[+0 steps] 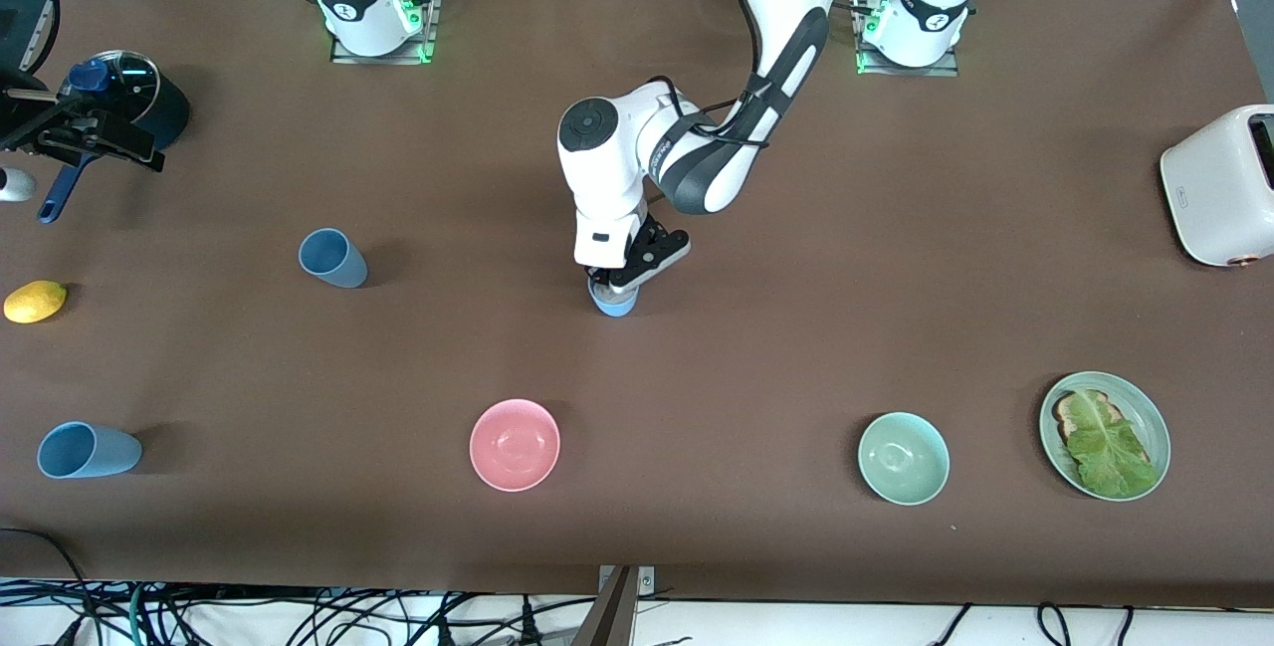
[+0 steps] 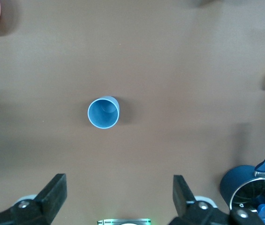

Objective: Stack blue cups with both arms
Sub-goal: 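Lift and carry the tissue cup with the left gripper to mid-table, then set down the tissue cup with the left gripper while the right gripper reaches the cup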

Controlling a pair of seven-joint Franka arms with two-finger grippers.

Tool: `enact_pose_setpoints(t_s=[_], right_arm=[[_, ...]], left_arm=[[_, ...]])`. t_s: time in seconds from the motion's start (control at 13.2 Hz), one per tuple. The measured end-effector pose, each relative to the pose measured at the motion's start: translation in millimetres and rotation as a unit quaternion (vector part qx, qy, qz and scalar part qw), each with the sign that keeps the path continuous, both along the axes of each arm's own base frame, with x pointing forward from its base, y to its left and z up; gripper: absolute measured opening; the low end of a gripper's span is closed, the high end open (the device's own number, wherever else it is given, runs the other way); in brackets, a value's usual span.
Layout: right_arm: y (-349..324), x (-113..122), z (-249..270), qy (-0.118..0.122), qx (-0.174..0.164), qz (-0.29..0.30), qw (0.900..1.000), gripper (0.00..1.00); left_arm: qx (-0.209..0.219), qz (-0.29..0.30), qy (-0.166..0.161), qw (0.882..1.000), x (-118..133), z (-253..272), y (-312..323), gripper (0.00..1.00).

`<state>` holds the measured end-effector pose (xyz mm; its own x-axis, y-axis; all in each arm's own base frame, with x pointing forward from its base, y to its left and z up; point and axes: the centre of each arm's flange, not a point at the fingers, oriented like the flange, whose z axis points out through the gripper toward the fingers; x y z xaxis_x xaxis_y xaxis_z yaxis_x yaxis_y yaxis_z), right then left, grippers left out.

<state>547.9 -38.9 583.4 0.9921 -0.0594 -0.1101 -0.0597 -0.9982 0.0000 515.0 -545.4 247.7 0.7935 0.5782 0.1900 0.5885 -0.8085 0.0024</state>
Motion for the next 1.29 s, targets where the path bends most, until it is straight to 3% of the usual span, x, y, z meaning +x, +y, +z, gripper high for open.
enact_pose_setpoints(t_s=[0.46, 0.76, 0.99, 1.22, 1.29], right_arm=[[0, 0, 0, 0.0, 0.0, 0.0, 1.0, 1.0], [0, -1, -2, 0.006, 0.0, 0.0, 1.0, 1.0], [1, -2, -26, 0.041, 0.002, 0.0, 0.999, 1.0], [1, 1, -81, 0.089, 0.004, 0.0, 0.996, 1.0], [1, 3, -100, 0.088, 0.003, 0.0, 0.996, 1.0]], left_arm=[[0.0, -0.054, -0.004, 0.999, 5, 15, -2, 1.0], [0.026, -0.116, 0.02, 0.993, 5, 46, 8, 1.0], [0.04, -0.173, 0.079, 0.981, 15, 118, 48, 1.0], [0.048, -0.256, 0.12, 0.958, 63, 193, 149, 1.0], [0.04, -0.286, 0.124, 0.949, 83, 213, 192, 1.0]])
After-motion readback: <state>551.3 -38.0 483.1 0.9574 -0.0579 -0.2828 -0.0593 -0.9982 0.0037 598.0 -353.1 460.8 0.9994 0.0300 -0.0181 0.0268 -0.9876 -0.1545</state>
